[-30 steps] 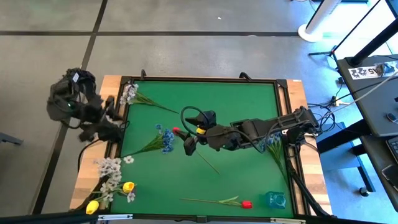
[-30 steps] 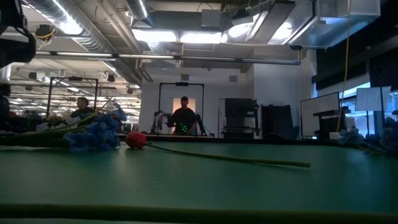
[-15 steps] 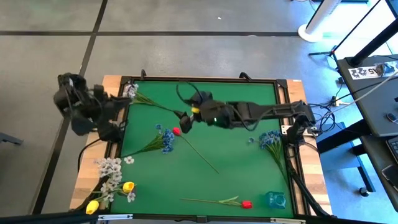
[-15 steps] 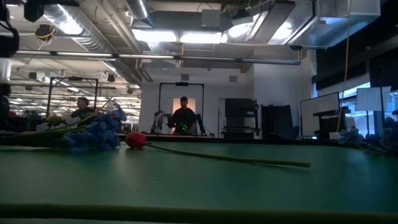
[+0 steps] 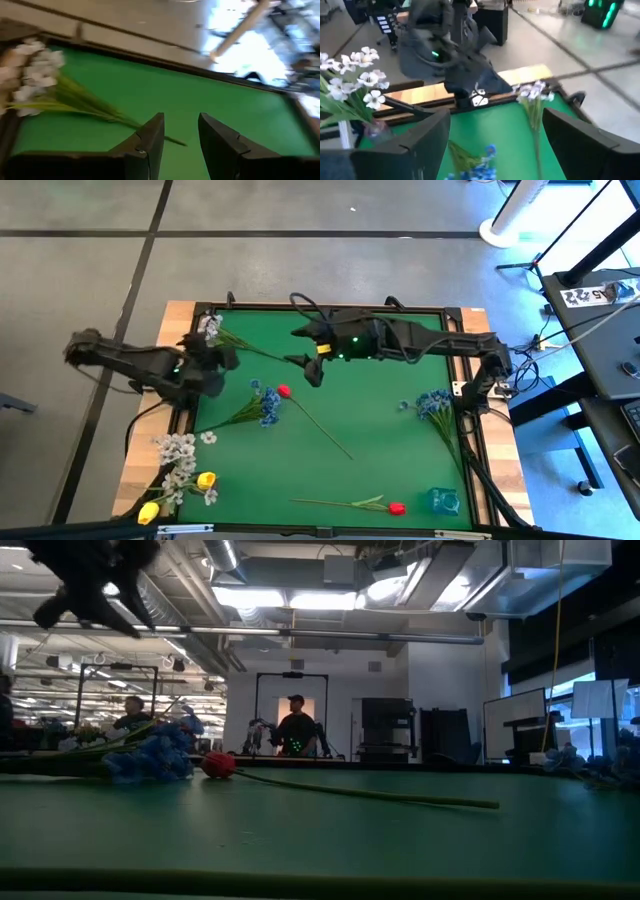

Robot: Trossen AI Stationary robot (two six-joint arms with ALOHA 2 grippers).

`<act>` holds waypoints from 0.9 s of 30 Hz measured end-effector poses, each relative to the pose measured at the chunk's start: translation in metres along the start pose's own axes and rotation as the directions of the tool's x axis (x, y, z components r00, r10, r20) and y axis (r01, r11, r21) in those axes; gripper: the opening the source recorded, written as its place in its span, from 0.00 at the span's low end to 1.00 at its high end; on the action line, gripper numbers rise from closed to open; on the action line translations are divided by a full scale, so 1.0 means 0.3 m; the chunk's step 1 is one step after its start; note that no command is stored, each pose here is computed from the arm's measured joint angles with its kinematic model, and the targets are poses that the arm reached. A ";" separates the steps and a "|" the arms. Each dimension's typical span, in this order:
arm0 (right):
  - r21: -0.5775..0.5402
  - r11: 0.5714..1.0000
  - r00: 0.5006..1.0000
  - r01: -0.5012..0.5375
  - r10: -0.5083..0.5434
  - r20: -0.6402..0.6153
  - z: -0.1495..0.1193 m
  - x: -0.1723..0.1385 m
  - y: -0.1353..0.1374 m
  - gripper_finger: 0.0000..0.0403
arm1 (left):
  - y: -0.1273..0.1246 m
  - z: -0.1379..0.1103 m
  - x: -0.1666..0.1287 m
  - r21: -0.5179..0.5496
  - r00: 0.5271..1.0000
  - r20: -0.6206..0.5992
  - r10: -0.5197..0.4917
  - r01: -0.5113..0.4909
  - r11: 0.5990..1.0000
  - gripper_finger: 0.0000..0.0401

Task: Sort flowers into vase by color
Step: Put the white flowers into the purple vase

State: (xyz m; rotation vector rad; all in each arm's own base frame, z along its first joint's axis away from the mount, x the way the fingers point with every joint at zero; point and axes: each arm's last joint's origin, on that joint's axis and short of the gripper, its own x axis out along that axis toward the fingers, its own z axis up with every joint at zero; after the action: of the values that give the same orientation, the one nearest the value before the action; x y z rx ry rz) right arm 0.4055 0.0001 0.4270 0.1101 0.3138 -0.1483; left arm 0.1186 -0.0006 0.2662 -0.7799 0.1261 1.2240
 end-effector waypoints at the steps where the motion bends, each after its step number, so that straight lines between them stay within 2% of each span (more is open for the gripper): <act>1: -0.029 1.000 1.000 0.000 0.000 0.003 0.005 -0.010 -0.001 0.79 | -0.010 0.001 0.021 -0.009 0.999 -0.003 0.037 -0.037 0.999 0.29; 5: -0.058 0.998 1.000 0.008 -0.008 -0.007 0.019 -0.056 -0.004 0.79 | -0.037 0.016 0.103 -0.046 0.989 -0.004 0.148 -0.148 0.988 0.30; 10: -0.052 0.999 0.994 0.017 -0.022 -0.106 0.001 -0.100 -0.012 0.79 | -0.029 0.052 0.211 -0.122 0.956 -0.021 0.294 -0.295 0.948 0.38; 13: -0.061 0.998 0.988 0.021 -0.030 -0.150 -0.013 -0.104 -0.015 0.79 | -0.007 0.060 0.288 -0.136 0.942 -0.062 0.329 -0.334 0.933 0.43; 15: -0.087 0.995 0.985 0.048 -0.062 -0.163 -0.017 -0.104 -0.026 0.79 | 0.010 0.056 0.344 -0.192 0.939 -0.072 0.336 -0.344 0.919 0.46; 21: -0.194 0.967 0.967 0.164 -0.197 -0.162 -0.011 -0.106 -0.098 0.79 | 0.082 0.021 0.460 -0.350 0.895 -0.069 0.440 -0.434 0.830 0.48; 27: -0.149 0.960 0.940 0.237 -0.265 -0.213 0.011 -0.186 -0.264 0.79 | 0.131 0.025 0.539 -0.408 0.832 -0.063 0.551 -0.525 0.747 0.48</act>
State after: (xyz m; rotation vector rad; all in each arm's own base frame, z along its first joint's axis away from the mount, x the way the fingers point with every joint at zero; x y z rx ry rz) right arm 0.3414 -0.0710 0.4411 -0.0350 0.5692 -0.3718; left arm 0.1412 0.1368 0.1750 -1.1188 0.0408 1.8688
